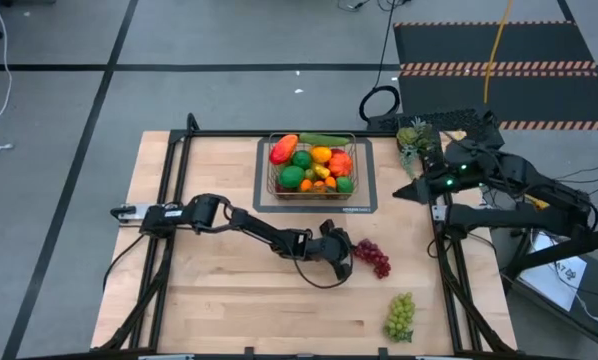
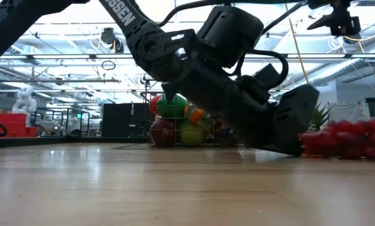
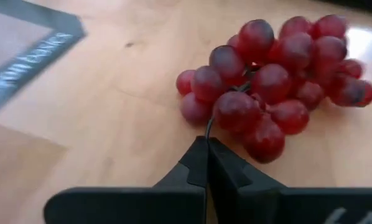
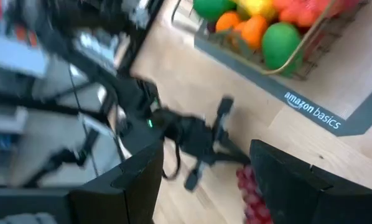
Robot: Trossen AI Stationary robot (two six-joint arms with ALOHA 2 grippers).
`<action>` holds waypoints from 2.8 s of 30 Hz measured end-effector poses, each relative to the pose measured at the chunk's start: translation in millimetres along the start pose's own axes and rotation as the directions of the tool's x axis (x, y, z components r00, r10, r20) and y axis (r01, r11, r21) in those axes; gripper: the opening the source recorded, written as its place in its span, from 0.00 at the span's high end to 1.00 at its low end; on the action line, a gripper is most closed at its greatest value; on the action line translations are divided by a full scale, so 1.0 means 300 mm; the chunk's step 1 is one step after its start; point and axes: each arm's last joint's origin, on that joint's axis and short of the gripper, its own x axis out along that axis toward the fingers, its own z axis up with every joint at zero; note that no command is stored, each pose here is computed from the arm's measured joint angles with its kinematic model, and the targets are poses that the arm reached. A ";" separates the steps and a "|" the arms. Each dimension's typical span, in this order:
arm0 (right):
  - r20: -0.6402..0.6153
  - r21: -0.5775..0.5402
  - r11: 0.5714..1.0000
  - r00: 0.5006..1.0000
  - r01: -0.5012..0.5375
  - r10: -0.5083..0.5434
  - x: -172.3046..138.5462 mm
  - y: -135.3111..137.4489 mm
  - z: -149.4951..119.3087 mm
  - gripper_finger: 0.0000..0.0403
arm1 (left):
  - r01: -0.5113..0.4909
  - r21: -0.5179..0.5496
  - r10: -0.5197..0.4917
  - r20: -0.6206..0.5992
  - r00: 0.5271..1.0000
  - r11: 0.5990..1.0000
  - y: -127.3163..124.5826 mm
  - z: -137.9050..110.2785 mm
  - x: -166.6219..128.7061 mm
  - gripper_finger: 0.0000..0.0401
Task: Build produce basket
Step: Put the red grapes into the brown wire basket
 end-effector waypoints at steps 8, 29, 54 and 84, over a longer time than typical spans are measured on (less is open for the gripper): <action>-0.203 -0.270 0.962 0.974 0.041 -0.099 0.154 0.051 -0.032 0.42 | 0.000 0.014 -0.001 0.008 1.000 1.000 0.005 0.040 -0.020 1.00; -0.268 -0.497 0.863 0.930 0.092 -0.253 0.335 0.057 -0.139 0.42 | 0.061 0.169 -0.078 0.093 0.993 0.984 -0.001 0.244 -0.143 1.00; -0.274 -0.665 0.743 0.950 -0.074 -0.152 0.483 -0.095 -0.254 0.61 | 0.095 0.169 -0.114 0.108 0.988 0.981 -0.010 0.249 -0.144 1.00; -0.341 -0.615 0.784 0.925 -0.083 -0.170 0.537 -0.103 -0.270 0.98 | 0.109 0.053 -0.114 0.120 0.986 0.993 -0.008 0.263 -0.152 0.89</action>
